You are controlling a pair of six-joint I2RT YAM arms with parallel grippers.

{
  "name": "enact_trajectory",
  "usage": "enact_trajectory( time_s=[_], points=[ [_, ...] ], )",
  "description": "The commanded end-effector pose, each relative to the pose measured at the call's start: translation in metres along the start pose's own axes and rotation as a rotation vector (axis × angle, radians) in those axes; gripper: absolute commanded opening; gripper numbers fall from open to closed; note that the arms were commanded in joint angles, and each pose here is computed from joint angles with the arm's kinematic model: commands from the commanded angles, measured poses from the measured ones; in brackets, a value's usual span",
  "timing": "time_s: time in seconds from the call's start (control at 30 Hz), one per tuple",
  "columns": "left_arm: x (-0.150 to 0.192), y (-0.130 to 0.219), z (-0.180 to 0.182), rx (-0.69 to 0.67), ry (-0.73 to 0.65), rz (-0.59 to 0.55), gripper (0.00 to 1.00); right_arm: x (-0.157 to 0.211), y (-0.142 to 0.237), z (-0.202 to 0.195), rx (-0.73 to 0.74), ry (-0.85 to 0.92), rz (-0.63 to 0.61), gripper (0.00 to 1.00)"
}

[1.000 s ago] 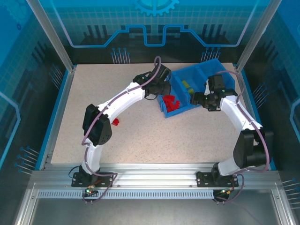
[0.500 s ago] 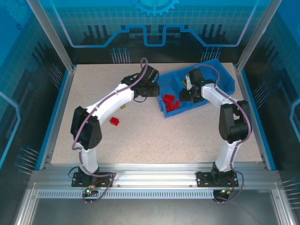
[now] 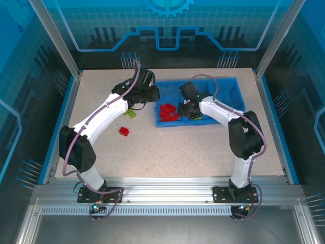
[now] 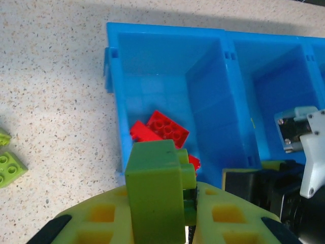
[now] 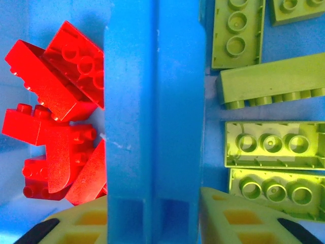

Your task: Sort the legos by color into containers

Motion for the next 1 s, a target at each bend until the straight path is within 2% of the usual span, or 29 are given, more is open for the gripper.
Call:
enact_trajectory(
  time_s=[0.0,0.03,0.1,0.13,0.2,0.23,0.37,0.5,0.67,0.8,0.93,0.97],
  points=[
    [0.001,0.006,0.000,0.031,0.002,0.004,0.18,0.003,0.007,0.030,-0.089,-0.069,0.026,0.35],
    [0.000,0.006,-0.001,0.034,0.005,0.003,0.18,0.004,0.007,0.035,-0.103,-0.071,0.025,0.36],
    [-0.001,0.007,-0.002,0.040,0.006,0.000,0.18,0.004,0.012,0.047,-0.129,-0.088,0.019,0.46],
    [-0.001,0.006,-0.002,0.042,0.006,0.000,0.18,0.004,0.015,0.049,-0.138,-0.103,0.017,0.53],
    [-0.002,0.006,-0.005,0.052,0.005,0.001,0.18,0.002,0.029,0.053,-0.144,-0.137,-0.006,0.76],
    [-0.003,0.005,-0.006,0.056,0.005,0.004,0.18,0.002,0.037,0.051,-0.138,-0.152,-0.023,0.80],
    [-0.002,-0.001,-0.027,0.106,-0.019,0.018,0.18,0.002,0.084,0.038,-0.114,-0.163,-0.147,0.83],
    [0.020,-0.026,-0.069,0.178,-0.116,0.094,0.18,0.018,0.124,0.004,-0.021,-0.157,-0.222,0.84],
    [0.049,-0.070,-0.112,0.238,-0.170,0.198,0.19,0.057,0.143,-0.059,0.069,-0.240,-0.234,0.85],
    [0.062,-0.104,-0.125,0.243,-0.160,0.257,0.20,0.085,0.150,-0.093,0.091,-0.293,-0.214,0.85],
    [0.066,-0.124,-0.126,0.218,-0.149,0.292,0.34,0.099,0.152,-0.103,0.081,-0.293,-0.206,0.85],
    [0.068,-0.126,-0.125,0.207,-0.148,0.298,0.42,0.100,0.152,-0.104,0.076,-0.292,-0.203,0.85]
  ],
)
Point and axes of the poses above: each hand's point on the last joint's axis, 136 mm out from that joint toward the fingers, its own y axis back along the fingers, its own z axis along the line the jaws close on, x = y × z, the point moved 9 cm from there along y, back along the fingers, and after that the axes turned 15 degrees about y, right-handed, at the moved point
